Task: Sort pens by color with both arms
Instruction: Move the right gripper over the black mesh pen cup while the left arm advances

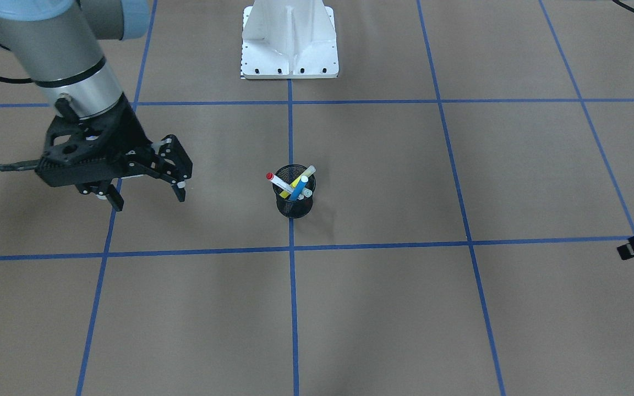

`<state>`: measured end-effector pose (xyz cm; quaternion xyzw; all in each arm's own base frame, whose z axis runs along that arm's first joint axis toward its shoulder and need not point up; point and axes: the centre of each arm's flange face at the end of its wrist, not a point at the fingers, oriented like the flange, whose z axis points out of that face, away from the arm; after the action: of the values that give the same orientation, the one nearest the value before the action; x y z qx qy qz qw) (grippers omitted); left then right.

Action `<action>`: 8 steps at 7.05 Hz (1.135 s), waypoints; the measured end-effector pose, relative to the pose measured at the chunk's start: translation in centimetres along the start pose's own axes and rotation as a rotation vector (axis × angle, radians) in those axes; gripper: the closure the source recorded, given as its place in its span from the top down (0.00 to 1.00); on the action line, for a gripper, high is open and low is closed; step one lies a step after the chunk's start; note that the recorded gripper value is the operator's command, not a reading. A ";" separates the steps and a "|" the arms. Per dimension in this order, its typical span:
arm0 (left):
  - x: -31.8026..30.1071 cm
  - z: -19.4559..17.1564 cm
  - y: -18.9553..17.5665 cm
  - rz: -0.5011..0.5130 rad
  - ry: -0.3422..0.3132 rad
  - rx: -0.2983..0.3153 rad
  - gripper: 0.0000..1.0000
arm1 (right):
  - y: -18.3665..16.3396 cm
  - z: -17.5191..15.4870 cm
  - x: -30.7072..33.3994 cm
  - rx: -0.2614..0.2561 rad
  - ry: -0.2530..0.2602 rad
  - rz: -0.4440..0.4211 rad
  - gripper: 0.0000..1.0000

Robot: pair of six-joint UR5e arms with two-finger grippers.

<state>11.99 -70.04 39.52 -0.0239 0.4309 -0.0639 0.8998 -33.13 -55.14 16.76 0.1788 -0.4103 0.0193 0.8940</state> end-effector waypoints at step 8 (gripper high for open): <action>21.7 4.9 16.5 -0.070 0.124 -0.077 0.99 | 9.7 6.7 -15.1 0.150 0.005 -0.150 0.85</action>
<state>30.79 -56.69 24.23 -0.0694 0.4867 -0.0803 0.8671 -49.76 -46.61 12.53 0.2755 -0.3910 -0.0163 0.8780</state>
